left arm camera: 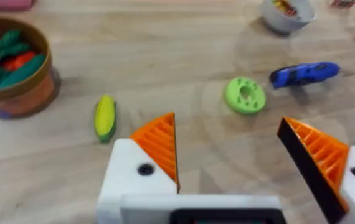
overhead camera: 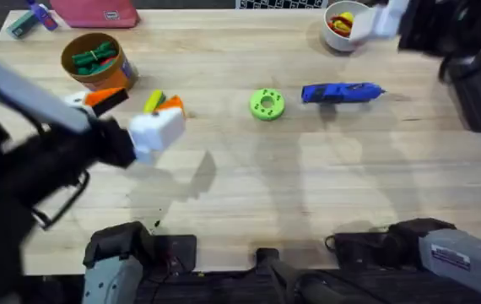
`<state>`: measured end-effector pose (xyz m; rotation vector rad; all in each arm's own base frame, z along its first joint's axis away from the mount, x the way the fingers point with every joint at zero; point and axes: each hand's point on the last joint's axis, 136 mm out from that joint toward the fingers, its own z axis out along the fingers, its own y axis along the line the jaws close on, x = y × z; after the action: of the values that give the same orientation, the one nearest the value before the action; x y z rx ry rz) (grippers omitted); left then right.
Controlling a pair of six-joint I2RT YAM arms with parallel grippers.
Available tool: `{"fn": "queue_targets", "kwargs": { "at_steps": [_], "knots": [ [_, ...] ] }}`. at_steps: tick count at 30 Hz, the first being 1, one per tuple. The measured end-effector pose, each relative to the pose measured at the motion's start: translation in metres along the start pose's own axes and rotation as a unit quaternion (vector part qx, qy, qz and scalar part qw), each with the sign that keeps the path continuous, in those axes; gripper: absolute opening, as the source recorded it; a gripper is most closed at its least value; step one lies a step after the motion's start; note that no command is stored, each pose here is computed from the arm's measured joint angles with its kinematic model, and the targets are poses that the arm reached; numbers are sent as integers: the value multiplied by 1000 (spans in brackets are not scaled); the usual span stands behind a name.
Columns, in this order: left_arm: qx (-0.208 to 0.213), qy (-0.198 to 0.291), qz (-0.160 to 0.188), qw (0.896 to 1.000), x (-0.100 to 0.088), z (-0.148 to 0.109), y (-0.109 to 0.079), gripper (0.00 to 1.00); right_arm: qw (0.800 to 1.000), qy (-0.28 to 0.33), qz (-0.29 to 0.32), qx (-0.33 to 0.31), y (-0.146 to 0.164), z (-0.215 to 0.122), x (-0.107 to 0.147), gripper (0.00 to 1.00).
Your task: Pick up the gripper from the table and insert it into the empty holder that is missing its gripper. Then pick up a screw, insert it into the mounting hole, and use the screwdriver to tighten it. Finally, clean up the table by picking up the vegetable and placing it into the bucket.
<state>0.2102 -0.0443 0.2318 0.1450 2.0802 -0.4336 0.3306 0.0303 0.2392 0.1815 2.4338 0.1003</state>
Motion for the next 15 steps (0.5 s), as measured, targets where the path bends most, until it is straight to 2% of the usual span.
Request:
{"fn": "queue_targets", "kwargs": {
  "at_steps": [6, 12, 15],
  "knots": [
    [-40, 112, -49, 992, -3, 15, 28, 986, 999, 50, 9, 1, -6, 19, 46, 992],
    [-61, 172, -61, 981, -7, 34, 53, 985, 998, 65, 13, -8, -6, 11, 62, 991],
    [-88, 212, -62, 971, -4, 34, 66, 986, 996, 85, 14, -4, -8, 9, 72, 991]
  ]
}}
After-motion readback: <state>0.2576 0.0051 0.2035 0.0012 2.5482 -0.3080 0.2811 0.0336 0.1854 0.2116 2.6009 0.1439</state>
